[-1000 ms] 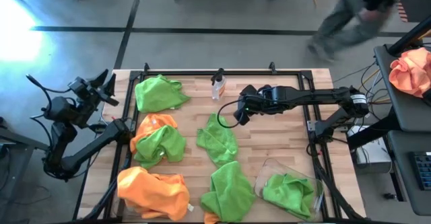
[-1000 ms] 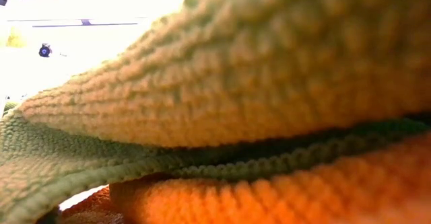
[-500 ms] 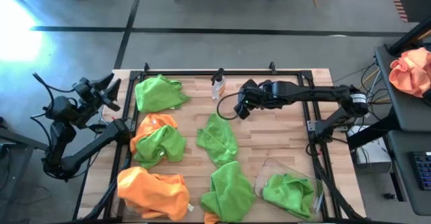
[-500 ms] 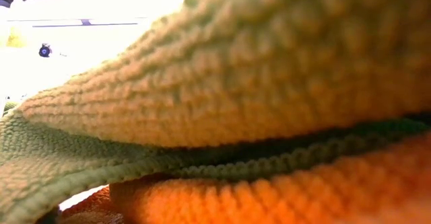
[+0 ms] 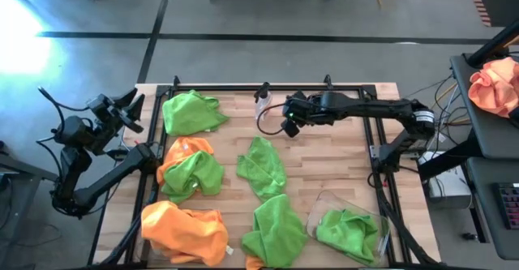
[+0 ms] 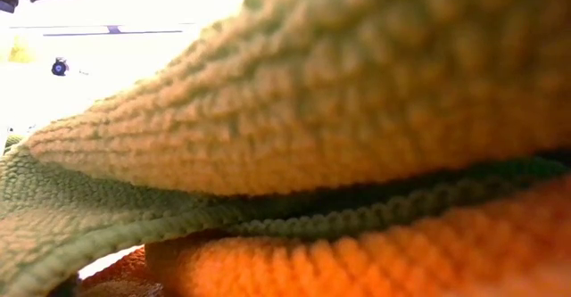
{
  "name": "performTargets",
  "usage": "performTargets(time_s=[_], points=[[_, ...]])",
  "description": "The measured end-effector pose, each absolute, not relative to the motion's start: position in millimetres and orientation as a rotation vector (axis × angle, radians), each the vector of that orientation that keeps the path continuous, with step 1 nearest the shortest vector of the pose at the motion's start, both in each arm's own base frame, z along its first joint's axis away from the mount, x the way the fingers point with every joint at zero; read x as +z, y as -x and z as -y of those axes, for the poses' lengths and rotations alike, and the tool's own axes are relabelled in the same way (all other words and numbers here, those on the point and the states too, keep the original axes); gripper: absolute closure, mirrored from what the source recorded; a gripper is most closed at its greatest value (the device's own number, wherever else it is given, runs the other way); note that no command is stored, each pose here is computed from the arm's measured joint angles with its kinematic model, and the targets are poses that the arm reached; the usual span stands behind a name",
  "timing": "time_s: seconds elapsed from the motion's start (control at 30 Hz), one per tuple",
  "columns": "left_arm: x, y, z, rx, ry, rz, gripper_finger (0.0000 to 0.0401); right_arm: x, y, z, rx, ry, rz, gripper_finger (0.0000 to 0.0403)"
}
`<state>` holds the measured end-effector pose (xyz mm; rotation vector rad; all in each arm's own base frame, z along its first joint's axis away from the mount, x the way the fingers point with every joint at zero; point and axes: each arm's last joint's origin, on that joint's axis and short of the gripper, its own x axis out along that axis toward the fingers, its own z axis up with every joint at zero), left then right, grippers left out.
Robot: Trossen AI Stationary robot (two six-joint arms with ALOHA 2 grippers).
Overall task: Sort microfiber towel by color & place in baskets
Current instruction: Put the green microfiber cloth into the right transparent bin
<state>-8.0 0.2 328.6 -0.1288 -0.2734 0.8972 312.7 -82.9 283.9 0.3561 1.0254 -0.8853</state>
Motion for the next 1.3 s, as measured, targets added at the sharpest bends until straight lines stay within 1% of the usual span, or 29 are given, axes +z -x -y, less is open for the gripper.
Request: performTargets(time_s=[0.13,0.33,0.47,0.57,0.7,0.8,0.9,0.97,1.13,1.3], points=[[329,7,1,0.831,0.126,0.265,0.0216,264,-324,85,-0.879,-0.351,-1.097,0.0332],[329,3,4,0.671,0.117,0.242,0.0216,246,-333,83,-0.785,-0.393,-1.188,0.0328],[327,2,4,0.638,0.132,0.214,0.0216,253,-337,84,-0.765,-0.377,-1.169,0.0332],[321,-2,2,0.619,0.198,0.147,0.0216,261,-338,85,-0.768,-0.367,-1.149,0.0334],[318,-9,-2,0.563,0.244,0.077,0.0216,270,-336,87,-0.856,-0.288,-1.146,0.0335],[321,-16,-6,0.523,0.229,0.059,0.0216,274,-333,89,-0.917,-0.23,-1.158,0.0335],[324,-23,-11,0.491,0.197,0.032,0.0216,276,-333,89,-0.917,-0.224,-1.155,0.0335],[325,-27,-14,0.483,0.177,0.016,0.0216,279,-334,88,-0.884,-0.251,-1.156,0.0335],[328,-34,-20,0.483,0.082,-0.013,0.0216,285,-341,79,-0.728,-0.365,-1.135,0.0335],[331,-40,-26,0.483,-0.019,-0.025,0.0216,287,-352,59,-0.625,-0.396,-1.081,0.0335]])
